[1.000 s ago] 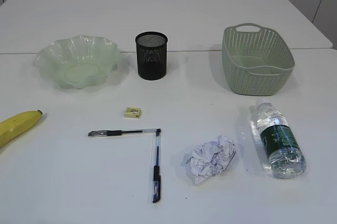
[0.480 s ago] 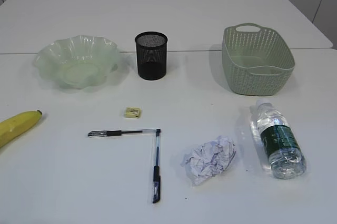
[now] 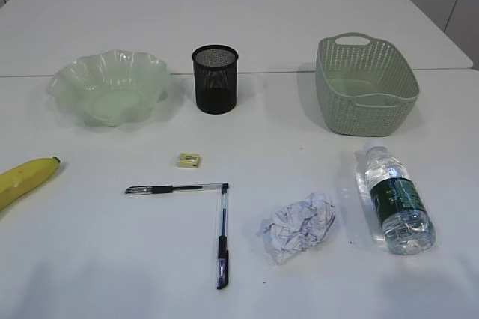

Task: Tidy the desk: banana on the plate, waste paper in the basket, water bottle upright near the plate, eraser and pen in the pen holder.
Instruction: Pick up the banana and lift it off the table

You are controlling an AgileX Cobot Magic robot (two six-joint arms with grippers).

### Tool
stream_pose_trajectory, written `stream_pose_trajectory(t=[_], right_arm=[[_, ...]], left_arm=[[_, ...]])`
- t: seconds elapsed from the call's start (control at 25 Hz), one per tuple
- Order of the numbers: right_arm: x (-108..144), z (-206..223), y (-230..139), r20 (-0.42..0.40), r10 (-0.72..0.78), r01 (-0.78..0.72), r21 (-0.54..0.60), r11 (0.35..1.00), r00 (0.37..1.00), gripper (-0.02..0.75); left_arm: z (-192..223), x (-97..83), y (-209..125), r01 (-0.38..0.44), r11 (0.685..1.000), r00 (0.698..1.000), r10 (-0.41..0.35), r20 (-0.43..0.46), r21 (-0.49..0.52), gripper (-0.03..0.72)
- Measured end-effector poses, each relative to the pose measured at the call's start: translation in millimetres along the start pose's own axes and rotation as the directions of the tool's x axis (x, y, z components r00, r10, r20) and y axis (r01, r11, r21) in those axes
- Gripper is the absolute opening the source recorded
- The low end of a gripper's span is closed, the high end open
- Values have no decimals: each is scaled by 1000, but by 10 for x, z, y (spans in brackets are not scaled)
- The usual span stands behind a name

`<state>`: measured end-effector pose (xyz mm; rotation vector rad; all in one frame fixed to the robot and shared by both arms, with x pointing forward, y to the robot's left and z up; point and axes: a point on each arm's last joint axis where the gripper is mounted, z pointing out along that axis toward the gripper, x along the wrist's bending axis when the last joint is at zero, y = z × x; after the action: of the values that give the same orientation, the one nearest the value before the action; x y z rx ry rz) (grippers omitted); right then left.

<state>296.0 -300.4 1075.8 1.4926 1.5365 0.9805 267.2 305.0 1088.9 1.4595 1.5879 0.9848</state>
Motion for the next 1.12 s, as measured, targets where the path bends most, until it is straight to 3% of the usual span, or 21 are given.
stream_pose_trajectory(t=[0.4, 0.64, 0.84, 0.96, 1.12], right_arm=[[152, 581, 29, -37, 185, -166, 298, 940, 982, 574], [220, 827, 247, -29, 190, -152, 487, 860, 981, 574], [250, 1038, 481, -50, 141, -94, 526, 845, 989, 574], [263, 1123, 606, -59, 126, -76, 529, 845, 990, 574], [271, 1164, 725, -76, 102, -47, 521, 852, 992, 574]], left_arm=[[470, -62, 720, 3, 988, 1000, -4, 6, 153, 372], [920, -99, 966, 43, 946, 999, -43, -6, 320, 371], [1390, -105, 901, 39, 881, 999, -29, -27, 471, 372], [1702, -94, 787, 25, 823, 999, -1, -43, 568, 377], [2059, -92, 607, -13, 740, 999, 43, -28, 672, 448]])
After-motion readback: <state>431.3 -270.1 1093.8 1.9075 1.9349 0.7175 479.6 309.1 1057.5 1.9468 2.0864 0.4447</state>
